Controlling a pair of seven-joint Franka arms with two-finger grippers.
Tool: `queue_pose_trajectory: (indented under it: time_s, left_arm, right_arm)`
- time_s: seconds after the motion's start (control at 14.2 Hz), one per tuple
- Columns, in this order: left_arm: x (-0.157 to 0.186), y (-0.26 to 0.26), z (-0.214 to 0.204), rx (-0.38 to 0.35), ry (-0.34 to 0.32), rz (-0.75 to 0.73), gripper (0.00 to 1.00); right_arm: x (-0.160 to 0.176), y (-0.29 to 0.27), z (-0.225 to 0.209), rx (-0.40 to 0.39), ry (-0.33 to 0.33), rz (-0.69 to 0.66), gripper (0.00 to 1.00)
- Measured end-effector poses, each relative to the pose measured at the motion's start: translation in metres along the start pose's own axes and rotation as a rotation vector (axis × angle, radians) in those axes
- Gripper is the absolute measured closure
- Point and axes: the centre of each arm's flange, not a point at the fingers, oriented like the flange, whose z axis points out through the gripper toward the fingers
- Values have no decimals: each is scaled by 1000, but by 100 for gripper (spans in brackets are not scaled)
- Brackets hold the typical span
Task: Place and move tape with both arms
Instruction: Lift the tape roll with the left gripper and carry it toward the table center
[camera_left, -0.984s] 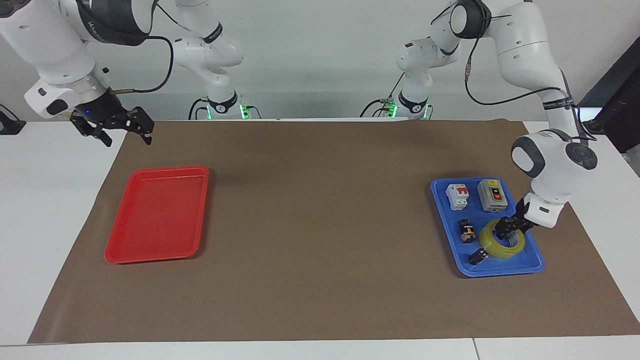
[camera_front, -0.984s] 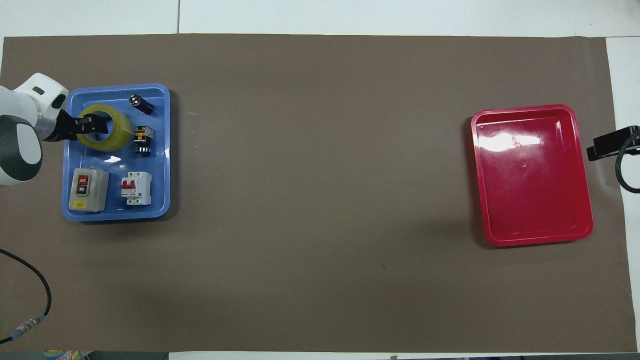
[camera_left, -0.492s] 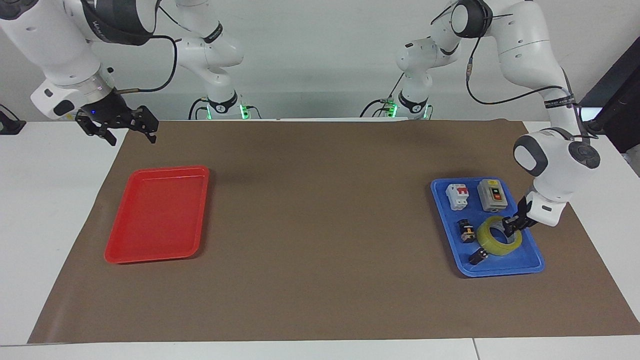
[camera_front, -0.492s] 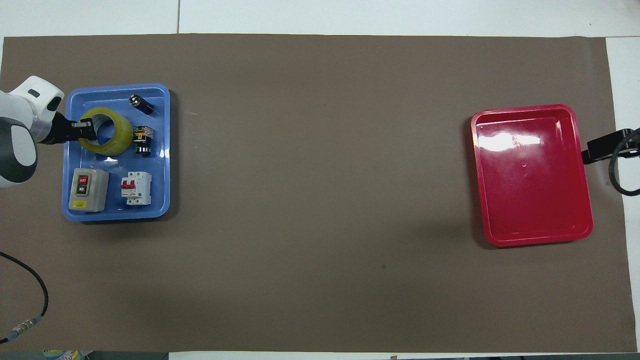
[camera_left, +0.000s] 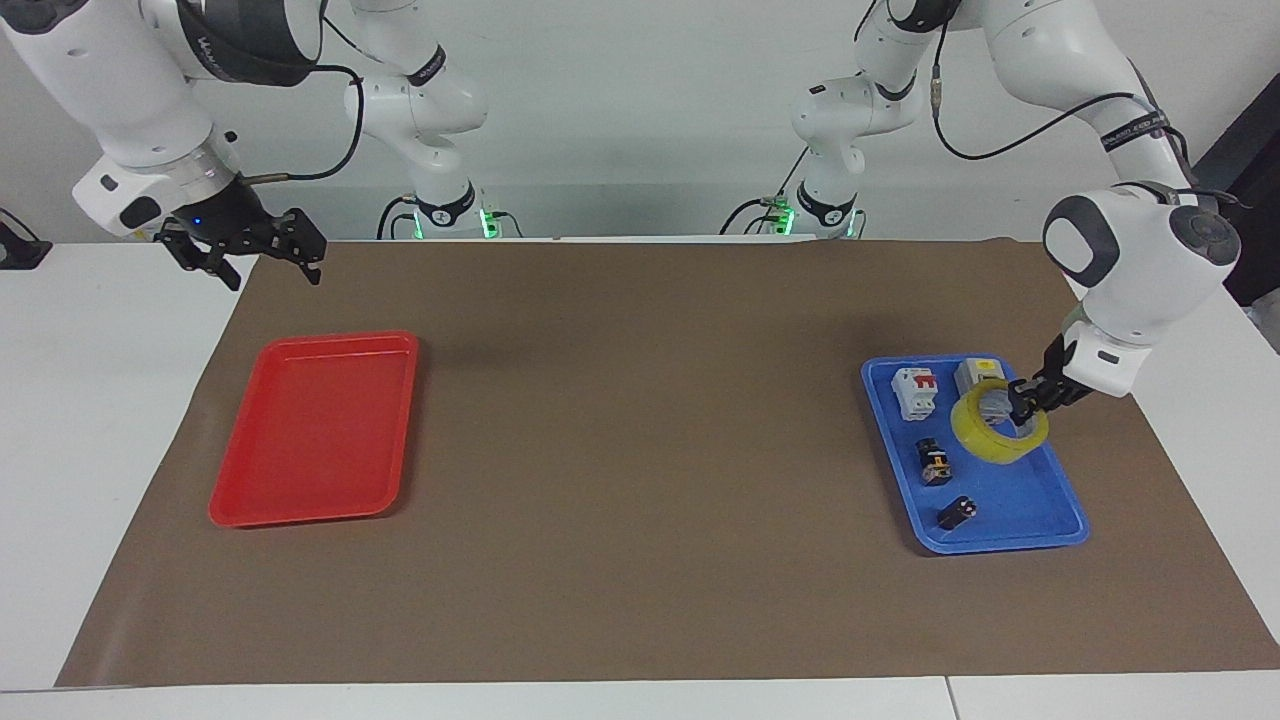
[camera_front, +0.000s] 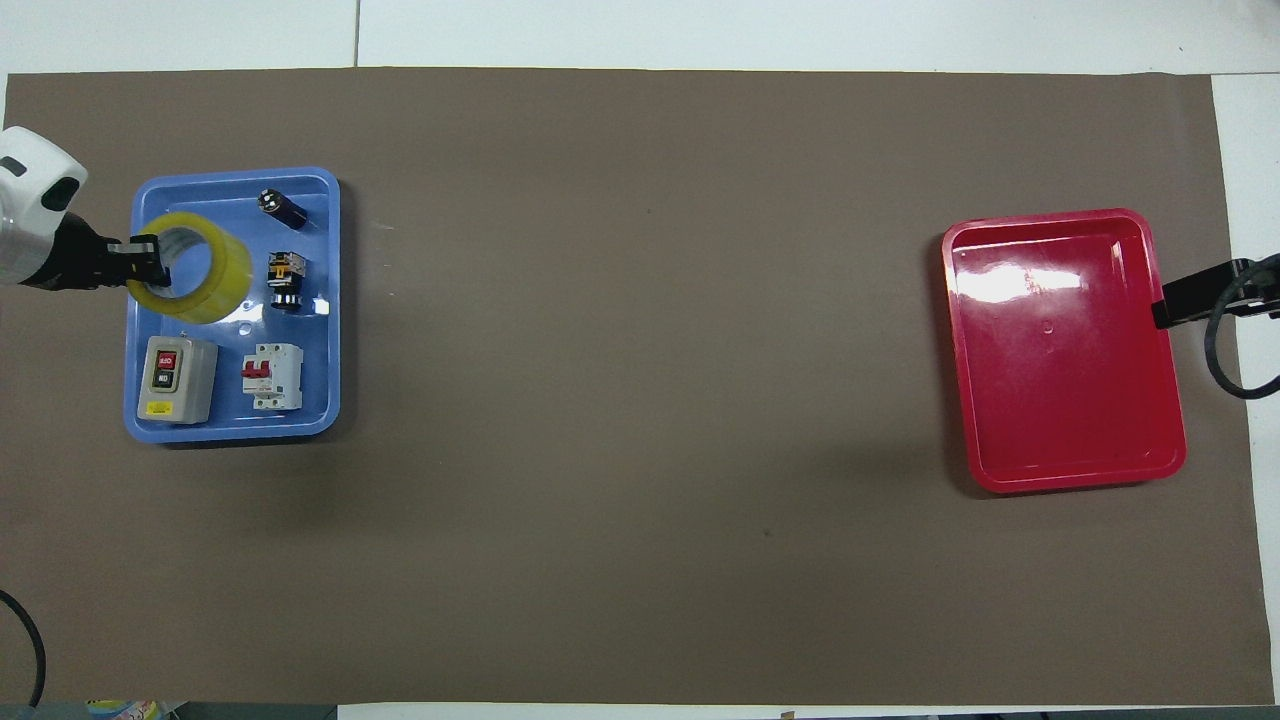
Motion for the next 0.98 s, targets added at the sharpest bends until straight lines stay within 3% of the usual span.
queue_pose_trajectory:
  time_s: [0.21,0.49,0.84,0.98]
  left_arm:
    - [-22,109,26,22,21,-6,78]
    - [-76,250,51,10,39,7,78]
    - [-131,362,85,74,90,-32,78]
    - [-142,391,104,65,102,-27,78]
  right_arm:
    - [0,0,0,0,0,0,0]
    - [0,0,0,0,0,-1,0]
    - [1,-9,4,0,-8,-17,0]
    - [2,-16,4,-1,-9,-29,0]
